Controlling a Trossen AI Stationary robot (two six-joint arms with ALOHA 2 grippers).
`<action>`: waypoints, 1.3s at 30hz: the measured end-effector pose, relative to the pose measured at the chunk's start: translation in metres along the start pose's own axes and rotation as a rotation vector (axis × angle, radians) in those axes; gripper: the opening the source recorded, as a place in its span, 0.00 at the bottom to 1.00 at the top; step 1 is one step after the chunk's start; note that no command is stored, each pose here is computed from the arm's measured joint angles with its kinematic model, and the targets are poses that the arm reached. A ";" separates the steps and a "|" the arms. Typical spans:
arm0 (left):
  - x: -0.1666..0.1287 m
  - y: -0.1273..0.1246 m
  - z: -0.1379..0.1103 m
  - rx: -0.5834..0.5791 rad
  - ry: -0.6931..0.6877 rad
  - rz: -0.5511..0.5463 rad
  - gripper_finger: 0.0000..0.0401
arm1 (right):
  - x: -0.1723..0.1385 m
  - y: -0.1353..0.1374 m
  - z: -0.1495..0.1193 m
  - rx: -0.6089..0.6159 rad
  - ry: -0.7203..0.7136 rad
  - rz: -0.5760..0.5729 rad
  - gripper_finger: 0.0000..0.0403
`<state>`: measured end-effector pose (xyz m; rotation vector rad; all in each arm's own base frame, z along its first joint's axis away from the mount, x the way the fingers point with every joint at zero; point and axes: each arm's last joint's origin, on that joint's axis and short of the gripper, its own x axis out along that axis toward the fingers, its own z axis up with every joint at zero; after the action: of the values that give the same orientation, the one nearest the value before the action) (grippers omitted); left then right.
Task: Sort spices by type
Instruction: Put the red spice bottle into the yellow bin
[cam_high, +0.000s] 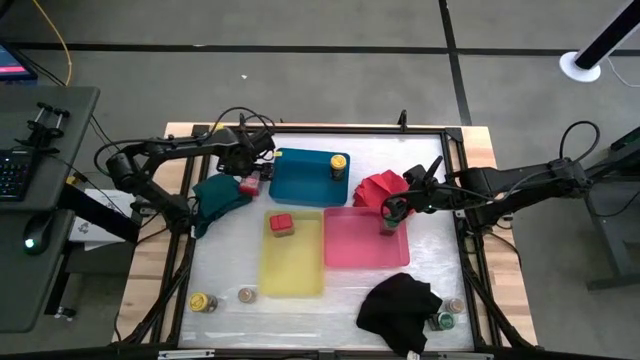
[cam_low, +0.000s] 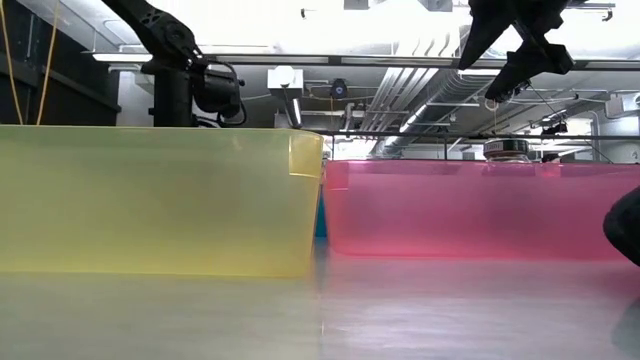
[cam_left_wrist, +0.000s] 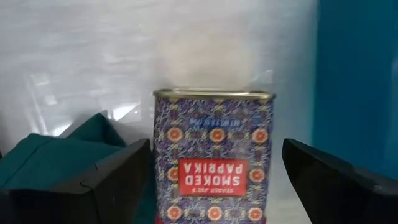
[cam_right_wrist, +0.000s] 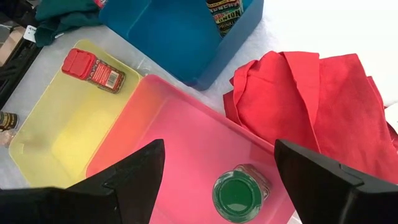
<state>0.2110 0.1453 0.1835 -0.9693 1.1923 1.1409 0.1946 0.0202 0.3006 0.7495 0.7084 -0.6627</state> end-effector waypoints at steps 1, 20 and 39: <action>0.002 -0.001 0.000 0.001 0.007 0.007 0.87 | 0.000 0.000 0.000 0.000 0.000 0.001 0.74; 0.031 -0.015 -0.007 0.017 0.043 0.135 0.87 | 0.000 0.000 0.000 0.001 -0.001 0.002 0.74; -0.002 0.011 -0.006 0.118 0.003 0.159 0.65 | 0.000 0.007 0.004 0.023 -0.039 0.071 0.74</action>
<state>0.1994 0.1415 0.1852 -0.7983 1.3420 1.1795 0.2011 0.0212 0.3056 0.7774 0.6364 -0.6201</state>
